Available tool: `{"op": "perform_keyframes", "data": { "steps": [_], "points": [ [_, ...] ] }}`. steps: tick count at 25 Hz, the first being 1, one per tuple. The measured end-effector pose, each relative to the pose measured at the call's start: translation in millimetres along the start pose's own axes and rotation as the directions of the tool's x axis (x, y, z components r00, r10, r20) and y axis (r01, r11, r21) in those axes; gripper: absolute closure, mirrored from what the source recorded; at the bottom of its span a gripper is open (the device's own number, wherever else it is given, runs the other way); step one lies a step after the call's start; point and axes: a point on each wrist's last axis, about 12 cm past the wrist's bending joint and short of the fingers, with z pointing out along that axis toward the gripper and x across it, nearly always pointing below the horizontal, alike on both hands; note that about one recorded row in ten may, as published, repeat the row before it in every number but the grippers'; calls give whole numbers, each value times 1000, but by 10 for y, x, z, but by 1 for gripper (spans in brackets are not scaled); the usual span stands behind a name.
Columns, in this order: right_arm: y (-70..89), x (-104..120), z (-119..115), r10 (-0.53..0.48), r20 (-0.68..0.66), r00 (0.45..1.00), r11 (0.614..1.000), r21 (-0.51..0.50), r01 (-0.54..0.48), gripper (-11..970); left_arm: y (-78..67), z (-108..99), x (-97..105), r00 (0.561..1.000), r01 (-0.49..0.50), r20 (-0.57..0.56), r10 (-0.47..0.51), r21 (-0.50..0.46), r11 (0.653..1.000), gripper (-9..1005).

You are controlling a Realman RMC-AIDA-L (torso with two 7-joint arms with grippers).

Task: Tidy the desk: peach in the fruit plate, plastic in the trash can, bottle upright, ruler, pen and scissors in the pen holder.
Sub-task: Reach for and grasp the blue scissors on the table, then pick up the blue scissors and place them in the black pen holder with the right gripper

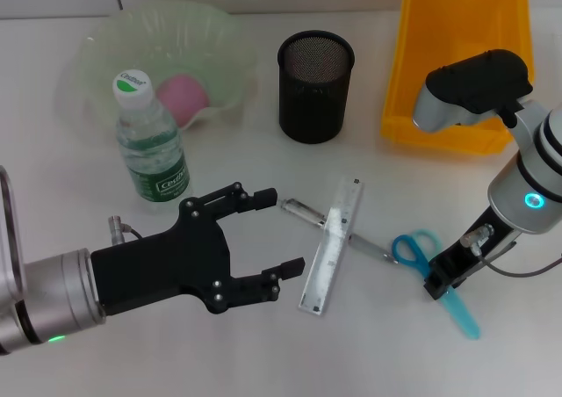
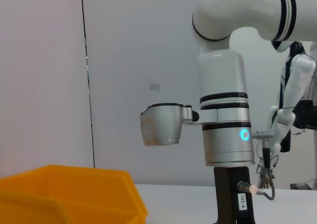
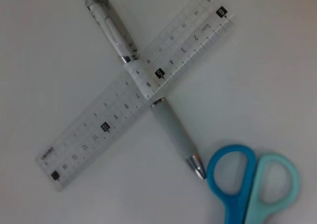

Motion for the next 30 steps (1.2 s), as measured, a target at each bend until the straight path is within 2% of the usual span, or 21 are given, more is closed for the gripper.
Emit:
{"op": "perform_keyframes", "data": {
  "steps": [6, 8, 12, 16, 22, 25, 27, 30],
  "points": [
    [-9, -3, 29, 3, -6, 1000, 1000, 2, -3, 639, 14, 31, 17, 1000, 12, -3, -12, 10, 1000, 197],
    [-16, 1, 32, 5, -6, 1000, 1000, 3, -5, 748, 17, 35, 15, 1000, 5, -2, -5, 11, 1000, 197],
    [-65, 36, 14, 25, 6, 1000, 1000, 15, -25, 748, 31, 42, 2, 1000, -1, 5, 1, 8, 1000, 197],
    [-159, 84, -105, 67, 73, 995, 998, 15, -69, 749, 33, 43, 0, 1000, -1, 6, 1, 7, 1000, 197],
    [-268, 198, -455, 104, 212, 972, 993, 33, -114, 749, 44, 52, -15, 1000, -6, 12, 6, 8, 1000, 197],
    [-306, 278, -758, 109, 344, 933, 989, 53, -135, 749, 61, 39, -41, 999, -9, 36, 9, -8, 1000, 197],
    [-312, 330, -1022, 100, 462, 881, 987, 64, -146, 749, 72, 18, -44, 999, -14, 39, 15, -22, 1000, 197],
    [-276, 372, -1355, 47, 643, 764, 989, 76, -125, 749, 86, -20, -50, 999, -14, 46, 16, -40, 999, 197]
  ]
}}
